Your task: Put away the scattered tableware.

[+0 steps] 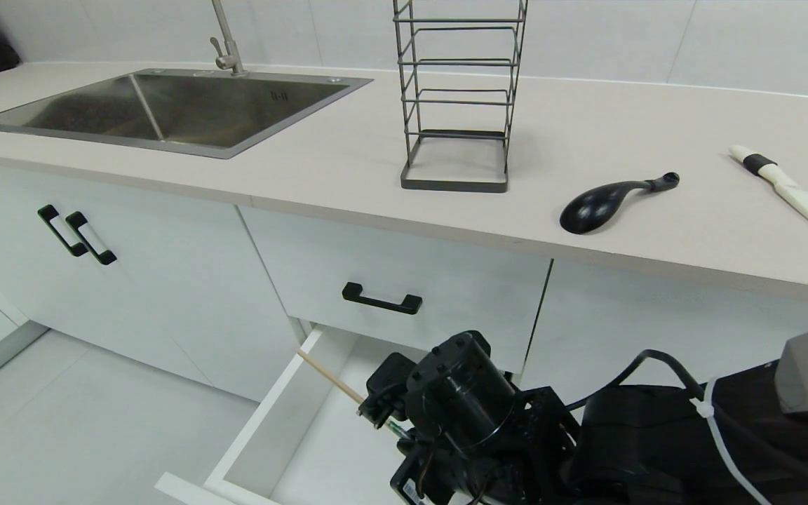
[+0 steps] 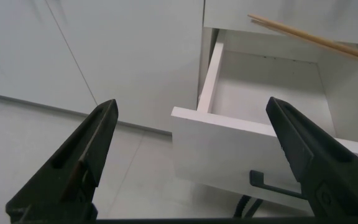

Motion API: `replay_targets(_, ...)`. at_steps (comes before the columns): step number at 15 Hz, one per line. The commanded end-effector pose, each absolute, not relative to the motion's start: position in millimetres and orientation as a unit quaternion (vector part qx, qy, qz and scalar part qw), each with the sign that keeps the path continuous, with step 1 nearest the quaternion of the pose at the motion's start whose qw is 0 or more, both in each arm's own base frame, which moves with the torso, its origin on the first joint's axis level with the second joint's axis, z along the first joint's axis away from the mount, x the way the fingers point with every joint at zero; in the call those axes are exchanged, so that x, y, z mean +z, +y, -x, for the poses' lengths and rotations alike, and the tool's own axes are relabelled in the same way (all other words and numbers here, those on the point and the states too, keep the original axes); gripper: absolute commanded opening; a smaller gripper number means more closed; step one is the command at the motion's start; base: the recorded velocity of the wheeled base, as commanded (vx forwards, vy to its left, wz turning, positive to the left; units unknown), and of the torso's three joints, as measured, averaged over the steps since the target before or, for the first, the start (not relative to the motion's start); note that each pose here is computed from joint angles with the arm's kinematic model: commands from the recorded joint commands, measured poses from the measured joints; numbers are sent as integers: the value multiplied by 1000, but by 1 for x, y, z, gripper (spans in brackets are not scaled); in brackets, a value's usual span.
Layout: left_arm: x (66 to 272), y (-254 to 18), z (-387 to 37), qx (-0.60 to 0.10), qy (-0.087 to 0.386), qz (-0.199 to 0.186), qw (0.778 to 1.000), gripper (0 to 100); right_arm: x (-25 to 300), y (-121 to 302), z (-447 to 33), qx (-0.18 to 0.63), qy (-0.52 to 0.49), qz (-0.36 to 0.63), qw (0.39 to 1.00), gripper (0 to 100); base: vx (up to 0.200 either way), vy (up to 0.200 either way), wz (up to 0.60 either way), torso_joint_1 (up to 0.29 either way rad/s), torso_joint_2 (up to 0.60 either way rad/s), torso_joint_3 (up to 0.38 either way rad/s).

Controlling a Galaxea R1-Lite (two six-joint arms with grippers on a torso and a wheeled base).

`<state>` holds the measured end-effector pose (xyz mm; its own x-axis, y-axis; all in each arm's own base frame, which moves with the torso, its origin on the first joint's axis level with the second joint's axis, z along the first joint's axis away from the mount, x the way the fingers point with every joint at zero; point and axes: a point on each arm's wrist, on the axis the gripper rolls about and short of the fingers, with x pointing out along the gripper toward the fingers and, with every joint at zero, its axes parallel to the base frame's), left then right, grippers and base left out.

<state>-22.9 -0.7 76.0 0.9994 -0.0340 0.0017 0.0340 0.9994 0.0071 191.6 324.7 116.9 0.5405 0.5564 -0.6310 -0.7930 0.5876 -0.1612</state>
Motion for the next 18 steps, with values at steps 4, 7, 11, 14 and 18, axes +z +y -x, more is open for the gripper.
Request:
replay_targets(4,76,-1,23,-17,-1,-3,1000,100,109,346,-207,378,295,186,858,0,0,0,0,0,0,0)
replay_targets(7,76,-1,23,-17,-1,-3,1000,100,93,359,-216,365,303,185,860,0,0,0,0,0,0,0)
replay_targets(11,76,-1,23,-17,-1,-3,1000,100,81,366,-220,332,312,168,874,0,0,0,0,0,0,0)
replay_targets(14,76,-1,23,-17,-1,-3,1000,100,72,366,-221,327,315,178,873,0,0,0,0,0,0,0)
replay_targets(18,76,-1,23,-17,-1,-3,1000,100,64,365,-226,320,323,182,872,0,0,0,0,0,0,0)
